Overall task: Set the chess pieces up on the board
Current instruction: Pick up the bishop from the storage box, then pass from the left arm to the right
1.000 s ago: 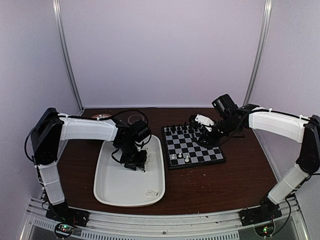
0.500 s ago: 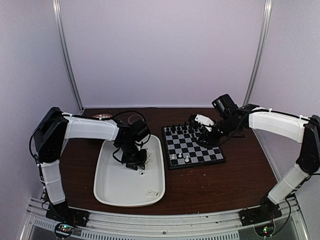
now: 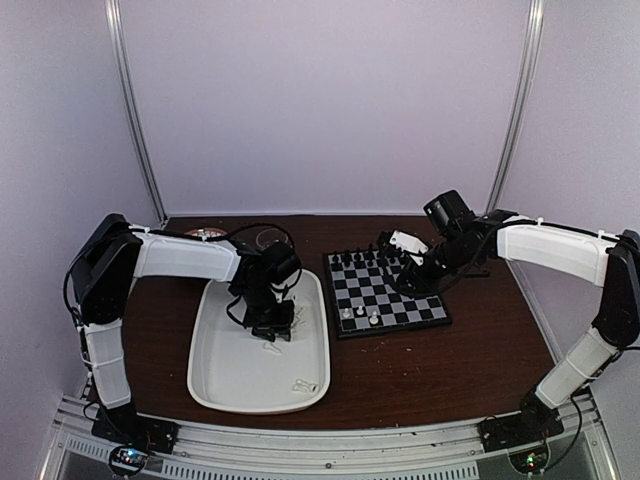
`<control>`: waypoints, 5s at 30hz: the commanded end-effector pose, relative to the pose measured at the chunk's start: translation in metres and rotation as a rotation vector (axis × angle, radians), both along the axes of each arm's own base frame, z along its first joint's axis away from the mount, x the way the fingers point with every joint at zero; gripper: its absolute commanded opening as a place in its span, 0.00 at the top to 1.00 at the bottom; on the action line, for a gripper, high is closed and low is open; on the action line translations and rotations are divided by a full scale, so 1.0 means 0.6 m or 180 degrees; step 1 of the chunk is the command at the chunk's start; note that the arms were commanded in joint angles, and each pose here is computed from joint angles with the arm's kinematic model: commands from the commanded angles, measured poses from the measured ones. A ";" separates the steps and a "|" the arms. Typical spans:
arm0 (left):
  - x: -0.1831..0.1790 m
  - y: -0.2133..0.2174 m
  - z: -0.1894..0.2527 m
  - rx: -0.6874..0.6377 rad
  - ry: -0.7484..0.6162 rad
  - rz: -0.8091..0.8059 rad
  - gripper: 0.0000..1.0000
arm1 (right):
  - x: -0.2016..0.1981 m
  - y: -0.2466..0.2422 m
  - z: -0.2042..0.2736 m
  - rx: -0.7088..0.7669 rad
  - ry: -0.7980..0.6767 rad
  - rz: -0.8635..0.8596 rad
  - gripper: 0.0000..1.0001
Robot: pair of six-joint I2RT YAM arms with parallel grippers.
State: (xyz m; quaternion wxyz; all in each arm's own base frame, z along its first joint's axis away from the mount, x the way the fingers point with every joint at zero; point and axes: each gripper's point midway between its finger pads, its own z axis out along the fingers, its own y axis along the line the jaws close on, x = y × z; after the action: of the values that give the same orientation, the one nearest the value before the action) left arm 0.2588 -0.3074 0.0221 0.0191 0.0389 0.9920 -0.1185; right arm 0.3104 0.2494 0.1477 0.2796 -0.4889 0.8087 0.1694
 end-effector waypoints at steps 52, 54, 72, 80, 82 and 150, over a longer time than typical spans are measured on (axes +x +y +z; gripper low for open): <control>-0.047 0.054 -0.004 0.0328 -0.0264 -0.2725 0.64 | -0.003 0.012 -0.026 0.0014 0.0168 0.0111 0.74; -0.053 0.052 -0.008 0.0305 -0.0269 -0.2760 0.64 | -0.003 0.011 -0.027 0.0010 0.0167 0.0112 0.74; -0.092 0.065 -0.030 0.0388 -0.0101 -0.2929 0.72 | -0.004 0.012 -0.030 0.0009 0.0178 0.0138 0.75; -0.094 0.051 -0.031 0.0322 -0.0113 -0.2855 0.87 | -0.004 0.015 -0.026 0.0040 0.0185 0.0147 0.75; -0.090 0.047 -0.028 0.0312 -0.0150 -0.2834 0.88 | -0.004 0.015 -0.023 0.0039 0.0184 0.0141 0.75; -0.050 -0.110 0.273 -0.1881 -0.1533 -0.1831 0.64 | -0.049 0.207 0.084 0.1021 0.1513 0.0480 0.99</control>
State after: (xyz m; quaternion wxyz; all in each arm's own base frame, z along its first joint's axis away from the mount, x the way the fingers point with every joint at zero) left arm 0.2292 -0.3808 0.1789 0.2056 0.3178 0.8352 -0.3990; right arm 0.2553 0.3948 0.1969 0.1083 -0.4438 0.7567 0.4678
